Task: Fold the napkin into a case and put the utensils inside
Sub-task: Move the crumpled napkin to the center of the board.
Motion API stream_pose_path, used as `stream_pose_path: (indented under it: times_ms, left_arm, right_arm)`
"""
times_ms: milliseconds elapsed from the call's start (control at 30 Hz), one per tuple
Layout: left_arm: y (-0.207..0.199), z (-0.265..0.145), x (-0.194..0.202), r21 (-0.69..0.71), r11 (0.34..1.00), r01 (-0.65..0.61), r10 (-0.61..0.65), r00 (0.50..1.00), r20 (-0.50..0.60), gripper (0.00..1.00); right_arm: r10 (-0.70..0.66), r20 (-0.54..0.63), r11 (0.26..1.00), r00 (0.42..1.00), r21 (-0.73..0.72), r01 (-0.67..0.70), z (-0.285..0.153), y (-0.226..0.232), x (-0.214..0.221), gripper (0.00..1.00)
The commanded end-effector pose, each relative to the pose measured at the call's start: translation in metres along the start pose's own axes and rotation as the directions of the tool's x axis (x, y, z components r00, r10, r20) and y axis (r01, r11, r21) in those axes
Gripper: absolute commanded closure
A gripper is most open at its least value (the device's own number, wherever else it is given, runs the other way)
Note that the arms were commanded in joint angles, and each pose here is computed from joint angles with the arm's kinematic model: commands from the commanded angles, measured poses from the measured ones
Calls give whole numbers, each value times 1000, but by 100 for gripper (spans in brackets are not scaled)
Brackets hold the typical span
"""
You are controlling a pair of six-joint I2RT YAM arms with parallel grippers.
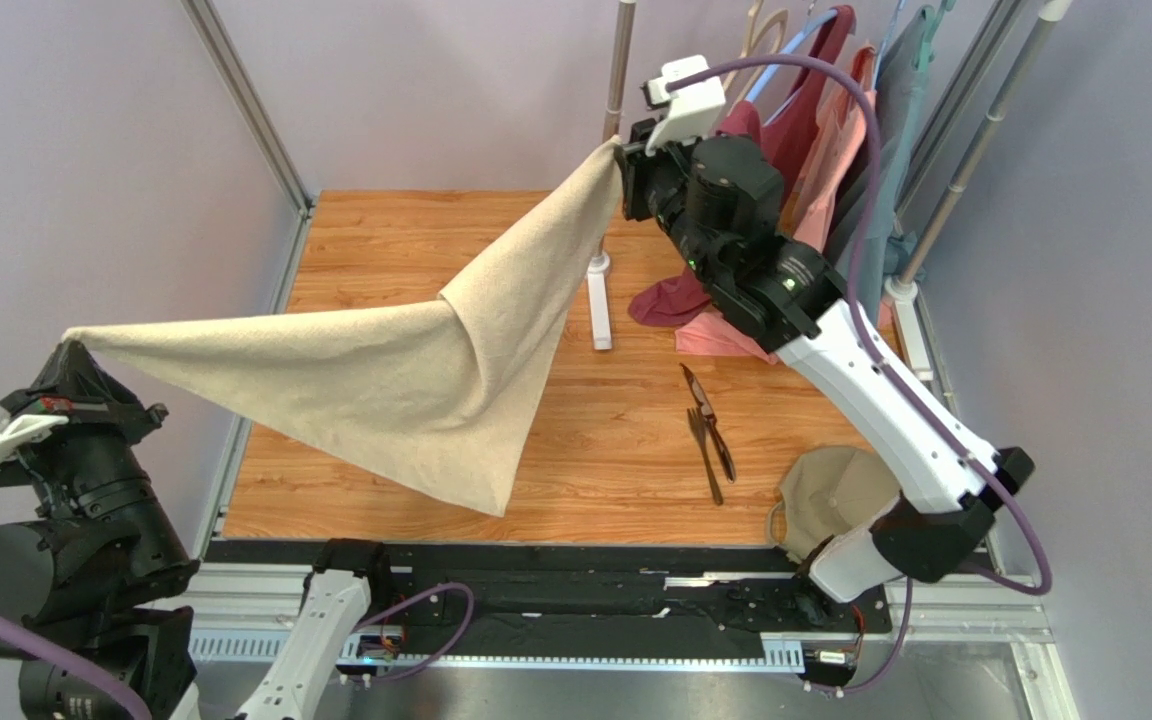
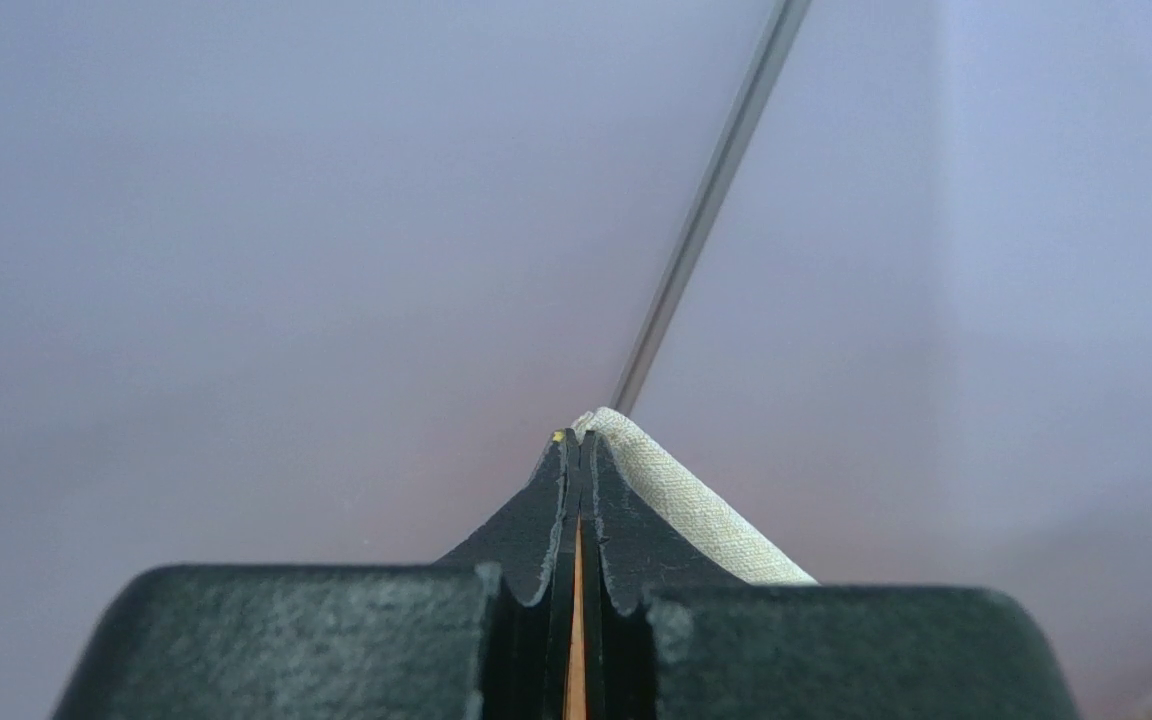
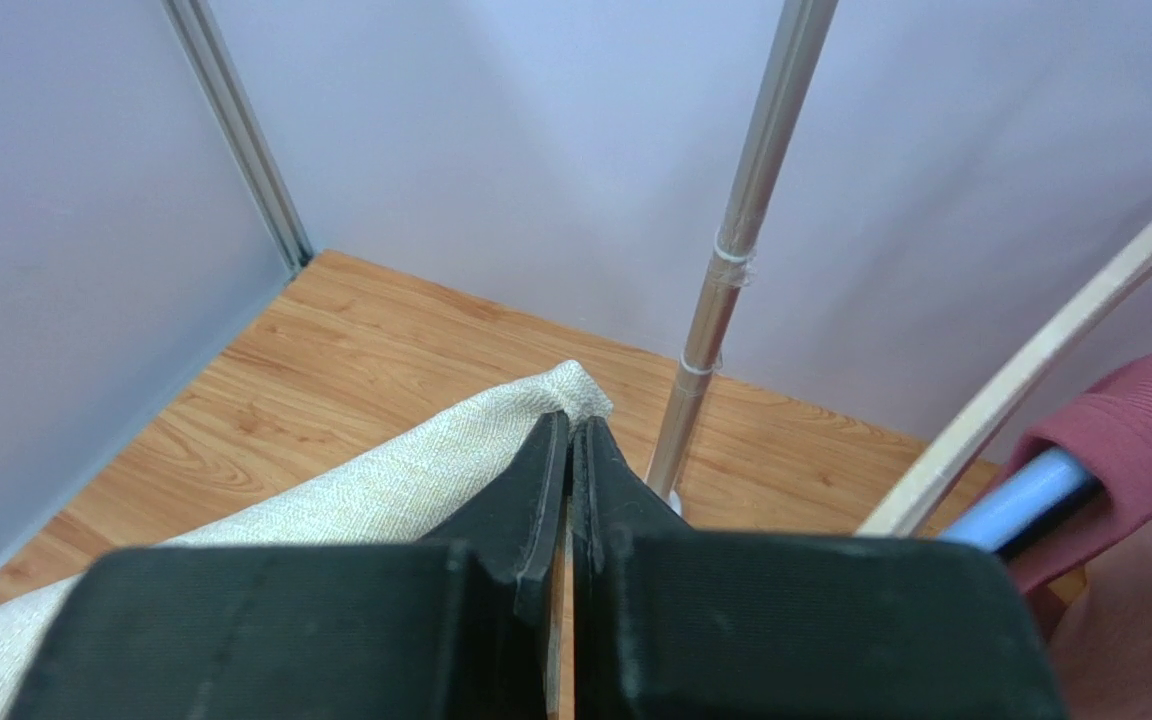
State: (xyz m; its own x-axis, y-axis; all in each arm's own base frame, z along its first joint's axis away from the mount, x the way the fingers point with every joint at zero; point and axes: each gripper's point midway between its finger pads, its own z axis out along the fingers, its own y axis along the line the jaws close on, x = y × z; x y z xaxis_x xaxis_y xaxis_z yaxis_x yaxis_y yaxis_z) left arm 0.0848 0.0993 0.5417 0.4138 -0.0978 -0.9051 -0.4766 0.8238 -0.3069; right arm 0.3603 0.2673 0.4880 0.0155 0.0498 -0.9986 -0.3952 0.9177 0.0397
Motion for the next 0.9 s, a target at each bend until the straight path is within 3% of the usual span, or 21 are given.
stream_pose_path:
  times_ms: [0, 67, 100, 167, 200, 233, 267, 300, 333, 367, 467, 500, 533, 567, 600, 667, 733, 867]
  left_arm:
    - [-8, 7, 51, 8, 1000, -25, 26, 991, -132, 100]
    - [-28, 12, 106, 57, 998, 1, 15, 963, -270, 100]
    - [-51, 11, 138, 117, 990, 78, -30, 928, -371, 100]
    - [-63, 9, 213, 107, 989, 101, -28, 843, -537, 100]
    - [-75, 6, 244, 87, 982, 165, -77, 784, -615, 100]
    - [-73, -2, 286, 63, 987, 148, -65, 724, -687, 100]
    - [-79, -1, 304, 53, 984, 172, -84, 700, -709, 100]
    - [-83, -4, 326, 36, 982, 187, -98, 656, -748, 100]
    - [-78, -9, 347, 21, 987, 161, -86, 625, -776, 100]
    - [-78, -10, 355, 15, 988, 154, -83, 611, -787, 100]
    - [-75, -16, 381, 1, 992, 129, -72, 560, -825, 100]
    - [-74, -16, 386, -17, 992, 122, -82, 551, -831, 100]
    - [-73, -17, 390, -18, 993, 117, -80, 546, -834, 100]
    - [-75, -15, 390, -12, 993, 119, -76, 552, -830, 100]
    - [-76, -14, 391, -3, 992, 122, -71, 553, -830, 100]
    - [-77, -13, 389, 5, 992, 124, -65, 556, -829, 100]
    - [-79, -12, 386, 16, 991, 131, -61, 561, -826, 100]
    - [-83, -11, 379, 39, 988, 147, -54, 578, -814, 100]
  right_arm:
    - [-59, -59, 997, 997, -49, 56, 44, 20, 34, 100]
    - [-74, -84, 994, 994, -90, 67, 62, 33, 50, 100]
    - [-94, -128, 992, 987, -101, 82, 83, 40, 80, 100]
    - [-99, -128, 986, 987, -143, 81, 111, 54, 95, 100]
    - [-122, -200, 984, 972, -149, 93, 143, 61, 147, 100]
    - [-136, -233, 983, 963, -152, 102, 157, 63, 167, 100]
    - [-155, -260, 982, 953, -148, 119, 169, 64, 182, 100]
    - [-138, -184, 985, 973, -127, 116, 184, 68, 148, 95]
    - [-185, -330, 980, 925, -126, 151, 196, 67, 219, 80]
    - [-179, -345, 984, 921, -84, 159, 199, 61, 221, 52]
    - [-145, -421, 989, 895, -55, 135, 177, 54, 222, 35]
    - [-155, -563, 987, 812, -60, 147, 158, 48, 289, 34]
    - [-75, -490, 997, 869, -28, 71, 144, 48, 241, 34]
    - [-46, -506, 999, 861, -6, 50, 133, 45, 247, 34]
    - [-38, -581, 999, 813, 2, 48, 110, 41, 283, 33]
    - [19, -610, 999, 792, 47, 12, 84, 35, 279, 33]
    - [36, -705, 996, 708, 79, 28, 51, 32, 311, 33]
    - [118, -787, 990, 606, 139, -12, 11, 41, 350, 38]
